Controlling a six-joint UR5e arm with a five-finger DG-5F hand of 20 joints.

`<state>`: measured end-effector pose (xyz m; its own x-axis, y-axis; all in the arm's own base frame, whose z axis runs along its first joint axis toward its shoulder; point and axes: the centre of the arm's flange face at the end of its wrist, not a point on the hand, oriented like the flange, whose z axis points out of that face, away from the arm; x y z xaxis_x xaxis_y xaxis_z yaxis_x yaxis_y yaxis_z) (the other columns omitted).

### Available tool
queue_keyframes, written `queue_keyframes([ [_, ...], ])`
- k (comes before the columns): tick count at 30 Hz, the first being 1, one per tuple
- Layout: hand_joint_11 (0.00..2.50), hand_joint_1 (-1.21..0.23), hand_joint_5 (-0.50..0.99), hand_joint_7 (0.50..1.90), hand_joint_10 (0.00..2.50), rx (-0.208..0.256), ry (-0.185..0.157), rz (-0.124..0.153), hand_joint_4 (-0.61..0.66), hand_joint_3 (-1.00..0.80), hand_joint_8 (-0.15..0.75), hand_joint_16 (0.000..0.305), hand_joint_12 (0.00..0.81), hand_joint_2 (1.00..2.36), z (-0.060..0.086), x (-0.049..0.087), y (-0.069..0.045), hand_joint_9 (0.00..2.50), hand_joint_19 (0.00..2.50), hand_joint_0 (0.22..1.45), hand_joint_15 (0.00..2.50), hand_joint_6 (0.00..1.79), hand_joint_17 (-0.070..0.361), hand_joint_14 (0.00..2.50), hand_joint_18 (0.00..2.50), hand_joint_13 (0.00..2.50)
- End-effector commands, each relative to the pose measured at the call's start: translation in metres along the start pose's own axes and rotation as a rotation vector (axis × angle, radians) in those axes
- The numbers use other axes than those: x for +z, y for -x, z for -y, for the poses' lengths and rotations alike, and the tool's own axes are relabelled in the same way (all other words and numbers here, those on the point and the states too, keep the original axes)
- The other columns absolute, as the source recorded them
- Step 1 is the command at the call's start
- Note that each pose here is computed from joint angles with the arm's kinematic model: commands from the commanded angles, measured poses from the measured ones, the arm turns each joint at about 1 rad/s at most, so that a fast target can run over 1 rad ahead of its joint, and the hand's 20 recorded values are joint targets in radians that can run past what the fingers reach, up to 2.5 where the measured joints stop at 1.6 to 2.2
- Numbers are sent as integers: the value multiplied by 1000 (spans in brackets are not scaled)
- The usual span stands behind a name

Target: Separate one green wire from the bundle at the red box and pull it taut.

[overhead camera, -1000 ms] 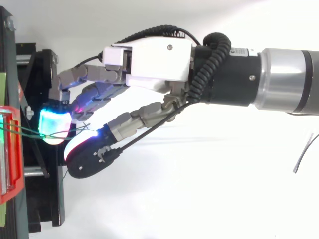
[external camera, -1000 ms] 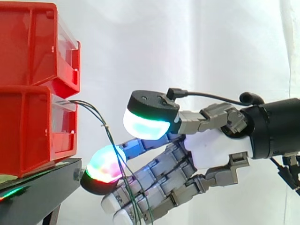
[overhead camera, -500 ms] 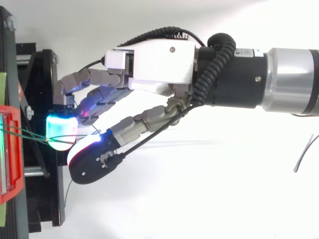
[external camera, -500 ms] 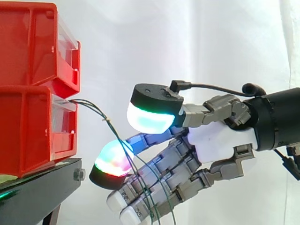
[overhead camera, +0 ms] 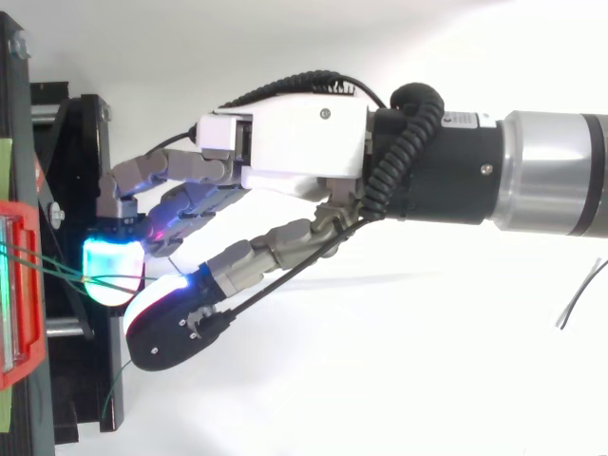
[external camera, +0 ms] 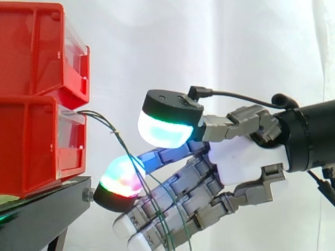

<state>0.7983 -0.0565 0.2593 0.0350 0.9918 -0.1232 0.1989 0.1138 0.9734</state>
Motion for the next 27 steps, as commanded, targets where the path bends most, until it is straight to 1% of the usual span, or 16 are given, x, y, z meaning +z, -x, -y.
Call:
queue_keyframes([
  [1,90,-677,-121,1222,2,32,39,5,257,-500,309,39,378,1000,8,4,-6,666,213,564,176,502,87,5,394,646],
  [2,84,-677,-121,1221,2,46,55,9,264,-500,309,39,376,1000,8,6,-6,666,214,564,176,502,87,7,395,646],
  [3,84,-677,-121,1221,2,59,64,11,258,-500,309,39,376,1000,7,6,-7,666,214,565,177,502,87,5,395,646],
  [7,91,-677,-122,1220,0,87,65,7,252,-500,310,39,376,1000,8,6,-9,667,213,565,173,502,87,6,395,646],
  [11,90,-681,-121,1220,3,105,69,7,259,-500,306,38,377,1000,8,7,-9,668,207,570,176,502,87,6,393,644],
  [19,90,-696,-119,1256,3,109,77,2,248,-457,305,38,374,1003,5,8,-9,667,209,584,176,502,86,6,394,645],
  [22,91,-700,-116,1299,2,109,75,2,244,-435,304,38,374,1005,6,7,-8,670,221,591,177,502,85,5,393,645],
  [26,90,-707,-115,1403,3,110,75,7,225,-377,305,38,373,1009,6,7,-4,673,217,604,166,511,85,5,398,648],
  [27,103,-712,-122,1391,1,110,72,8,220,-351,305,38,373,1011,7,7,-3,674,213,608,175,536,85,5,399,648],
])
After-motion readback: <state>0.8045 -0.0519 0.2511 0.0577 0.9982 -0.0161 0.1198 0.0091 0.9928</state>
